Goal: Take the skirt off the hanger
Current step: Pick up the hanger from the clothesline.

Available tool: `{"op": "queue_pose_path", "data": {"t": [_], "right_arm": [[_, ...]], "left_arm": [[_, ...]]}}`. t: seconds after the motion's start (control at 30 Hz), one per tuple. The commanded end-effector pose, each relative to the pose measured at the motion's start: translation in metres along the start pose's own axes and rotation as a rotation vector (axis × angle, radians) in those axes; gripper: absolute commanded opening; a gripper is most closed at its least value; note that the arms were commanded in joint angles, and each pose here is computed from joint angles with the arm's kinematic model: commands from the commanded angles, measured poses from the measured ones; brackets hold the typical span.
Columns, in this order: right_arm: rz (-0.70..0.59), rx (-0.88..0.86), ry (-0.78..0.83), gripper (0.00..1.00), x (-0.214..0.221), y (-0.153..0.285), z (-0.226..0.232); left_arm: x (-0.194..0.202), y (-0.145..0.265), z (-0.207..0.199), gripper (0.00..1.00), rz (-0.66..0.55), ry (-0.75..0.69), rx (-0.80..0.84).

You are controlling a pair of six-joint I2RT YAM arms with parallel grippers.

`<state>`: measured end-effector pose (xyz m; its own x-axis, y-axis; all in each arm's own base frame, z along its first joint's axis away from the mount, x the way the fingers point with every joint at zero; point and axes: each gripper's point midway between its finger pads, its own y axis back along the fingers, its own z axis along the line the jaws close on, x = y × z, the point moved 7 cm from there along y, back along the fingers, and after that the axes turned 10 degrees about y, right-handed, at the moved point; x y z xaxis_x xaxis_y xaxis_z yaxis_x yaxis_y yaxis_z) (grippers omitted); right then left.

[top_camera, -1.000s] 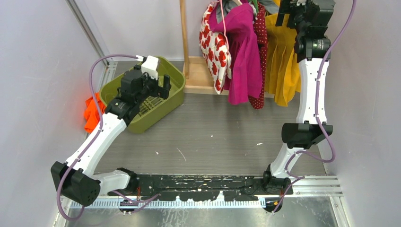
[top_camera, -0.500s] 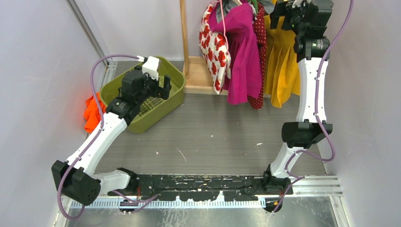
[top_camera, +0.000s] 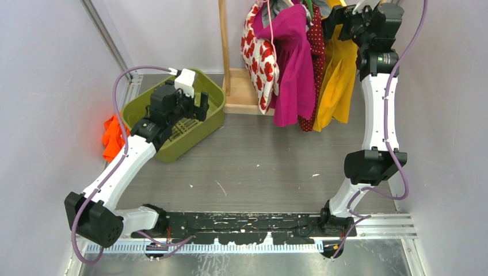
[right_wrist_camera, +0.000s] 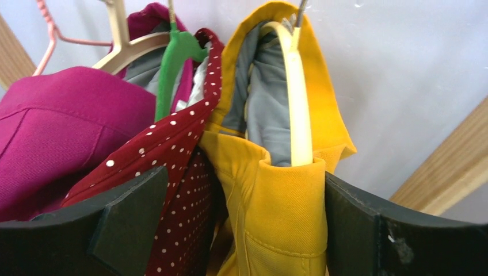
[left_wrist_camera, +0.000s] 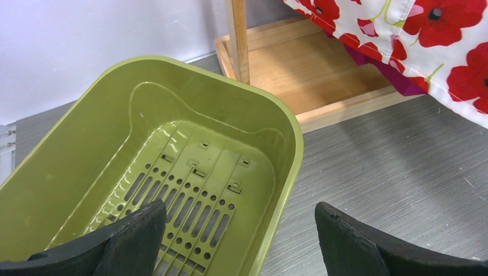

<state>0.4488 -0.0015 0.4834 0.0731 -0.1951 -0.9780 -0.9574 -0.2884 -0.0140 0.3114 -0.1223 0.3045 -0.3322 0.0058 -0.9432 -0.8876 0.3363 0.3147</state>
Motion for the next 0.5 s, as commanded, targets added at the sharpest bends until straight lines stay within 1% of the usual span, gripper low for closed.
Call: {"op": "queue_pose_path", "data": {"t": [0.0, 0.1, 0.2, 0.33, 0.47], "right_arm": [[-0.117, 0.125, 0.007, 0.96, -0.038, 0.010, -0.009], [-0.137, 0.162, 0.001, 0.95, -0.037, 0.005, -0.014], [-0.118, 0.173, -0.005, 0.91, -0.028, -0.005, -0.018], [-0.081, 0.187, -0.018, 0.84, -0.015, -0.018, -0.022], [-0.062, 0.171, -0.024, 0.82, -0.007, -0.023, -0.021]], "left_arm": [[-0.014, -0.001, -0.002, 0.98, -0.063, -0.006, 0.003], [-0.014, -0.002, -0.002, 0.98, -0.060, -0.005, 0.005], [-0.014, 0.000, -0.001, 0.98, -0.057, -0.010, -0.002], [-0.013, 0.001, 0.000, 0.98, -0.056, -0.015, -0.008], [-0.011, 0.000, 0.000, 0.98, -0.049, -0.017, -0.010]]}}
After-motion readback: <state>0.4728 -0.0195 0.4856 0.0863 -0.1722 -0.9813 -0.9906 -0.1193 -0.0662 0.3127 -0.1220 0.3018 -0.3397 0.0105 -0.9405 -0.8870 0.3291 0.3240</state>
